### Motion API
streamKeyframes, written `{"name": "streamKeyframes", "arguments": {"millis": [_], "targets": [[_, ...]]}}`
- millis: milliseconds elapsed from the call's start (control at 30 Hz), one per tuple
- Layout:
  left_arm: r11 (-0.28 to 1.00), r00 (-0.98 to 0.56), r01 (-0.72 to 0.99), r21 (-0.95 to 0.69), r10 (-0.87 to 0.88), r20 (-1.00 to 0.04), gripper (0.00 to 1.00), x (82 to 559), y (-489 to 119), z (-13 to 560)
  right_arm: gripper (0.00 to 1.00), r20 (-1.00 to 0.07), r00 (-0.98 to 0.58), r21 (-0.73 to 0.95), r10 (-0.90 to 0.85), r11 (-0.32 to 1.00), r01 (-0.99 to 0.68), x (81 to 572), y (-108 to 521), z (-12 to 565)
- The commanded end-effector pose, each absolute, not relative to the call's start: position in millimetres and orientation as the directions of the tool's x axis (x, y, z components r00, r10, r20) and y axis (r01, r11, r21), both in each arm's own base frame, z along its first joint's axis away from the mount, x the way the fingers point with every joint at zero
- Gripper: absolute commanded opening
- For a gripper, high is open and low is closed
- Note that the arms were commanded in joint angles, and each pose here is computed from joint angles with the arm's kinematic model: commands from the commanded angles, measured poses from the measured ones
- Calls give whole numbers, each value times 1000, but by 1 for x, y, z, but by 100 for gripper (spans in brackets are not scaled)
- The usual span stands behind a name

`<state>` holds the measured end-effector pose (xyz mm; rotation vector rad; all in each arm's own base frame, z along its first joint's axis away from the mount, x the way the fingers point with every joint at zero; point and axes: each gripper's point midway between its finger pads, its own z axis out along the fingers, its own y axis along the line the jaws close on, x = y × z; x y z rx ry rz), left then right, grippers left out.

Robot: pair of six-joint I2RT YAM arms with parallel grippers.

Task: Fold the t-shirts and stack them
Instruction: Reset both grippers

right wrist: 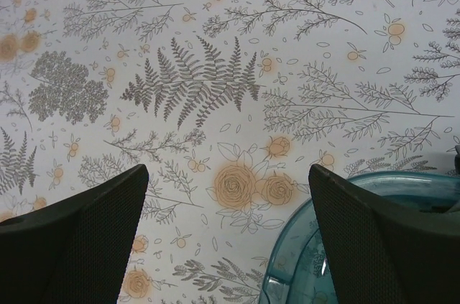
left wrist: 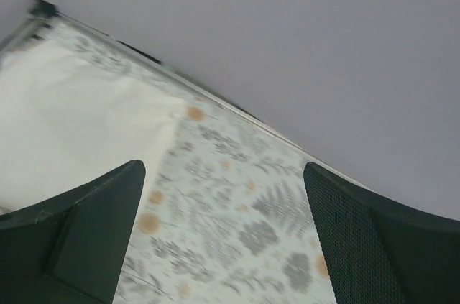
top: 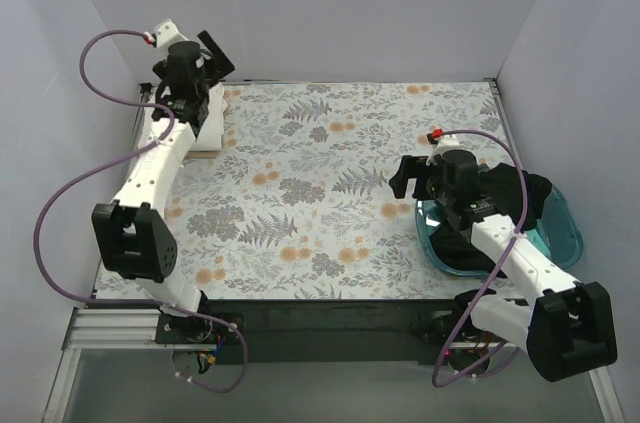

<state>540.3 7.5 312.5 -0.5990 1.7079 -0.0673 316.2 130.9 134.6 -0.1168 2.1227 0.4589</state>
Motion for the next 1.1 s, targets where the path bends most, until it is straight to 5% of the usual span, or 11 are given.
{"name": "streamKeyframes", "arguments": {"millis": [0,233,500,1067], "targets": [[849,-251,-204,-488,-527,-812,92,490,-105,291,98,-841,-531,299,107,909,-291,309,134,146],[848,-377,-200,-491,-529,-760,93,376,-178,205,98,-849,-517,298,107,905,-302,296,131,146],[843,-474,-311,-438,-537,-698,94,286,-165,120,98,-828,-542,333,141,902,-274,295,132,139],[831,-369,-411,-375,-528,-765,96,269,-115,130,98,-786,-604,389,131,864,-320,293,149,121]]}}
